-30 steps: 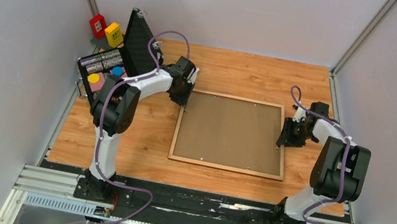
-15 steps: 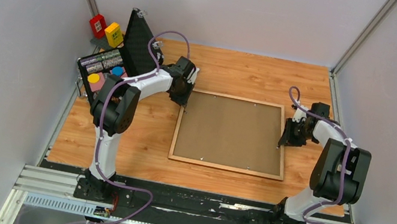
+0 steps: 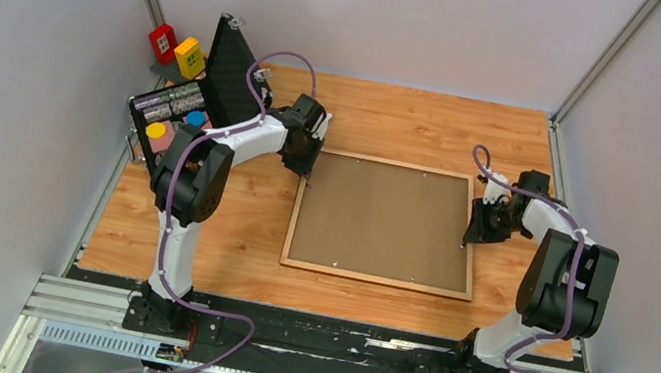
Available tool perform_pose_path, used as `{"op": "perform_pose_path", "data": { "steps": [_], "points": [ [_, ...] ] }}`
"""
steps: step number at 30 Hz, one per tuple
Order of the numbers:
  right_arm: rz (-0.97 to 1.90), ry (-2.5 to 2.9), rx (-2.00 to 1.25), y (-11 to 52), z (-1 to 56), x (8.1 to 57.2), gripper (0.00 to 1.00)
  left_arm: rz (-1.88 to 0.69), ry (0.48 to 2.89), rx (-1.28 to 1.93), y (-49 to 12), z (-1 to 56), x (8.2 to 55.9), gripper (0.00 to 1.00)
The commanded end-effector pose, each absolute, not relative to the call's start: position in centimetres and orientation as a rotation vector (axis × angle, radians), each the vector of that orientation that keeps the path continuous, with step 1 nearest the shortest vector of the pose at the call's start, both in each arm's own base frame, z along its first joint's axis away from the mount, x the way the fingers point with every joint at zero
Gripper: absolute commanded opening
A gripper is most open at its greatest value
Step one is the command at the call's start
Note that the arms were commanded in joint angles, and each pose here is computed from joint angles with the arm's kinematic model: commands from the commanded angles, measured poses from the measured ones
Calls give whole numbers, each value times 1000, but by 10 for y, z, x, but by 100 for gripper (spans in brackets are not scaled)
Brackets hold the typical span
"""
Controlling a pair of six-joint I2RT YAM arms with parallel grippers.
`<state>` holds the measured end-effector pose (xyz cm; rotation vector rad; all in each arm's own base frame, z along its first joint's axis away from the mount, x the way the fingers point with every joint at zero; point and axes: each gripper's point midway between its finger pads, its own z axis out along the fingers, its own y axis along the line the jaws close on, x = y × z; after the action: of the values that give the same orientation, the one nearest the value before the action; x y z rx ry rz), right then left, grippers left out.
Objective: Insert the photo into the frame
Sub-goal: Install the photo frame at the center of the board.
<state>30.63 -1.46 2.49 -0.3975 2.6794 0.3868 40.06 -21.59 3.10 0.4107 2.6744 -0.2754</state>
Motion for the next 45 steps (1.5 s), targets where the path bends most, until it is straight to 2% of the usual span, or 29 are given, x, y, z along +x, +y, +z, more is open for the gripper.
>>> {"op": "perform_pose_path", "data": {
  "steps": [1, 6, 10, 16, 19, 29, 40, 45],
  "points": [
    [426, 2707, -664, -17, 19, 288, 13, -269, 2618, 448, -214, 51, 406, 0],
    [423, 2684, -742, -20, 26, 297, 17, -272, 2622, 447, -214, 50, 406, 0],
    [440, 2676, -743, -19, 30, 303, 24, -272, 2624, 447, -214, 49, 406, 0],
    [511, 2675, -581, -13, 39, 314, 37, -278, 2625, 443, -214, 50, 406, 0],
    [553, 2697, -485, -8, 40, 316, 40, -282, 2626, 443, -215, 50, 406, 0],
    [521, 2751, -421, -13, 25, 312, 39, -281, 2631, 444, -215, 49, 405, 0],
    [450, 2773, -522, -21, 15, 293, 34, -276, 2628, 441, -214, 50, 406, 0],
    [425, 2769, -608, -25, 11, 289, 27, -269, 2628, 441, -213, 50, 407, 0]
  ]
}}
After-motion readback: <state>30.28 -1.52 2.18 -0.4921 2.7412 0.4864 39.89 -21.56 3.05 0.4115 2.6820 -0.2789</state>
